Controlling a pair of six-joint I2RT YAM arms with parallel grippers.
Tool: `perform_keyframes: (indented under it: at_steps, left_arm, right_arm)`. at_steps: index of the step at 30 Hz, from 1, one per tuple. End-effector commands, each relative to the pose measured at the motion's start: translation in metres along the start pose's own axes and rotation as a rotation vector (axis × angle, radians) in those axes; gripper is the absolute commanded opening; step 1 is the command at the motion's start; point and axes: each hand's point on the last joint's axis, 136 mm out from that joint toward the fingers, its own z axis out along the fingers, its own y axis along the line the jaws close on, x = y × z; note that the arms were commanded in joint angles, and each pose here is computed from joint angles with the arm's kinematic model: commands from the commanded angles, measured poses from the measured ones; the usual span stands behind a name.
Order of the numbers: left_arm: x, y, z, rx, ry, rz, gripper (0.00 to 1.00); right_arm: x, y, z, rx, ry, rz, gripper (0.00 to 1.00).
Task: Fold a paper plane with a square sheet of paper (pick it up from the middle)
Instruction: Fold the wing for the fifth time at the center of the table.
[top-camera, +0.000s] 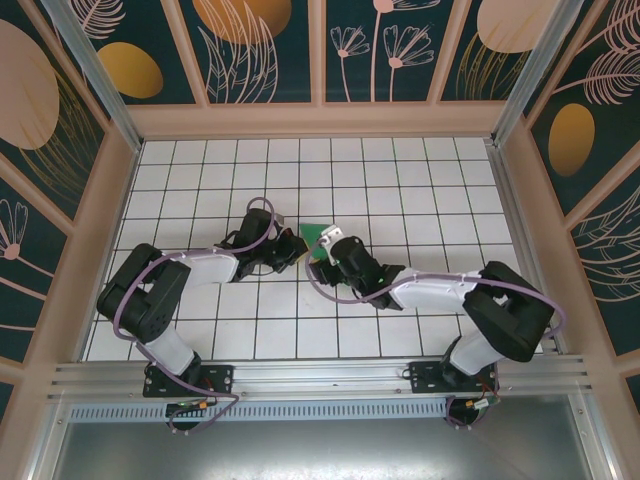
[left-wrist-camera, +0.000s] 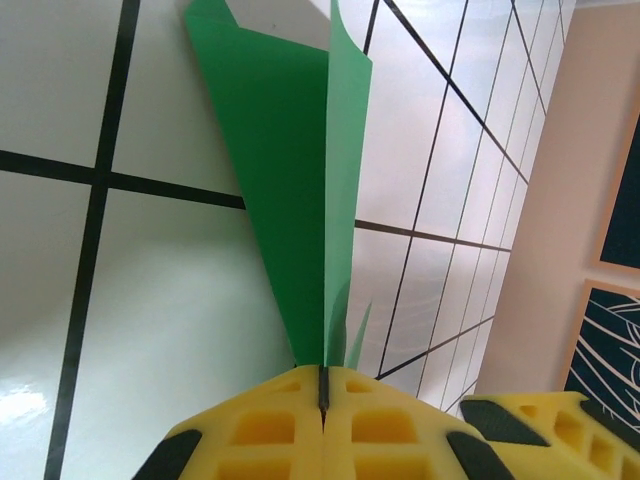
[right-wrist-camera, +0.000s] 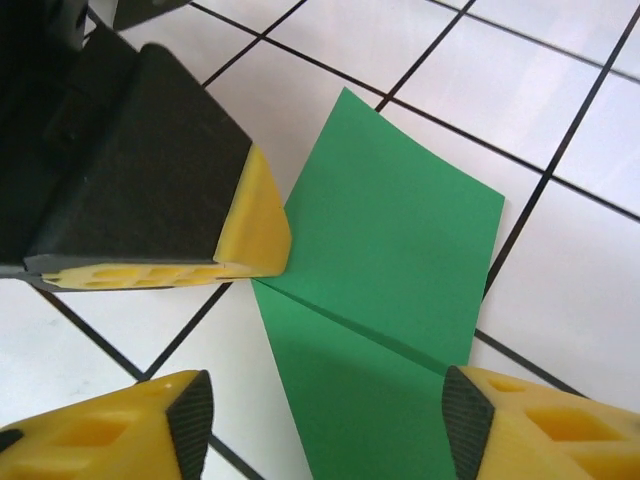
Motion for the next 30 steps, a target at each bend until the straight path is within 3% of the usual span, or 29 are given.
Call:
perform_keyframes:
  at_steps: [1,14,25,30]
  left_arm:
    - [0.001,-0.014,-0.003,0.023,0.011,0.005,0.00]
    - [0.000,-0.014,-0.005,0.013,0.006,-0.003,0.00]
    - [0.000,-0.017,-0.007,0.022,0.002,-0.011,0.00]
    - [-0.005,-0.019,-0.012,0.006,-0.026,0.001,0.09]
  right_arm:
    - [0.008,-0.005,0.004,0.089,-0.025,-0.120,0.61]
    - [0.034,-0.009,0.023,0.195,-0.027,-0.247,0.47]
    - [0.034,-0.011,0.027,0.210,-0.049,-0.265,0.25]
    - [0.034,-0.006,0.026,0.176,-0.051,-0.254,0.15]
